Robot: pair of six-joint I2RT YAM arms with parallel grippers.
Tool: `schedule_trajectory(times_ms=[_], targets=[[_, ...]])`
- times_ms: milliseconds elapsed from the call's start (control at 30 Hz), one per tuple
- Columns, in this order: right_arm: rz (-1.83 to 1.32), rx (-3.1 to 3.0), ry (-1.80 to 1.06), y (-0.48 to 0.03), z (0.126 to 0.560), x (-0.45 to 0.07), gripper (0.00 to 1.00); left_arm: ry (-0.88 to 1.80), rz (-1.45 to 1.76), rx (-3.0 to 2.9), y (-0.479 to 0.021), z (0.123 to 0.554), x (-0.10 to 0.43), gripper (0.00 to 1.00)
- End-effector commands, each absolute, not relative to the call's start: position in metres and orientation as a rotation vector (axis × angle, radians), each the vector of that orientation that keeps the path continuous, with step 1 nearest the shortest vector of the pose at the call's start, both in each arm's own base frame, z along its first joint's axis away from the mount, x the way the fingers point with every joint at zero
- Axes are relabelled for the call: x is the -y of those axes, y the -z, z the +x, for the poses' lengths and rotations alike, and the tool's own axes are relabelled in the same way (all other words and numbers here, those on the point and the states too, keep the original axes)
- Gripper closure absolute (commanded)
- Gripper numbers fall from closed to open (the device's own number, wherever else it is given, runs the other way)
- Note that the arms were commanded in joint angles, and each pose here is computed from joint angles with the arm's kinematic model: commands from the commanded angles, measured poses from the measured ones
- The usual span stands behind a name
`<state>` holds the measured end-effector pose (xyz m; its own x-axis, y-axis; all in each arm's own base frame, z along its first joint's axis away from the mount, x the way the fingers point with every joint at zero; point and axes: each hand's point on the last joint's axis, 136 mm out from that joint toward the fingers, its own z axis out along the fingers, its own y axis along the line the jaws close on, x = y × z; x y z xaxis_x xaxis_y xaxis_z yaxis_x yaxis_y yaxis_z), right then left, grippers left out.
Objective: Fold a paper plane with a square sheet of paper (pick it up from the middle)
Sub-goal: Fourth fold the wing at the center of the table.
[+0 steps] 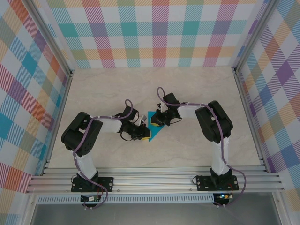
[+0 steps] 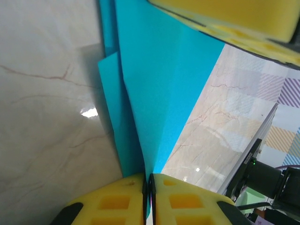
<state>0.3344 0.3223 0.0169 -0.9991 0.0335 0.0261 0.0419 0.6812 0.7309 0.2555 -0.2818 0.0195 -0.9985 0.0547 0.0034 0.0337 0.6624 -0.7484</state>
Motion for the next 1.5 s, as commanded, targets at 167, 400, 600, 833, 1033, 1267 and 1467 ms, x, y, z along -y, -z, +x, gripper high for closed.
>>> schedule_trajectory(times_ms=[167,400,600,833,1033,1267,1467], targets=[[-0.141,2.889,1.029,0.028,0.322,-0.303,0.9,-1.098,-0.033,2.743,-0.001,0.219,0.269,0.94],[-0.144,2.888,1.02,0.03,0.321,-0.302,0.9,-1.01,-0.02,2.751,0.01,0.213,0.261,1.0],[-0.153,2.901,0.964,0.039,0.318,-0.296,0.9,-0.96,0.008,2.758,0.01,0.204,0.253,0.96],[-0.151,2.897,0.955,0.042,0.315,-0.294,0.91,-1.087,-0.013,2.873,-0.037,0.222,0.261,0.84],[-0.153,2.897,0.952,0.042,0.315,-0.294,0.91,-1.202,0.05,2.963,-0.077,0.246,0.267,0.81],[-0.155,2.89,0.952,0.044,0.315,-0.294,0.91,-1.406,0.088,2.91,-0.087,0.276,0.301,0.82],[-0.156,2.888,0.947,0.045,0.313,-0.294,0.91,-1.372,0.098,2.895,-0.064,0.284,0.312,0.82]])
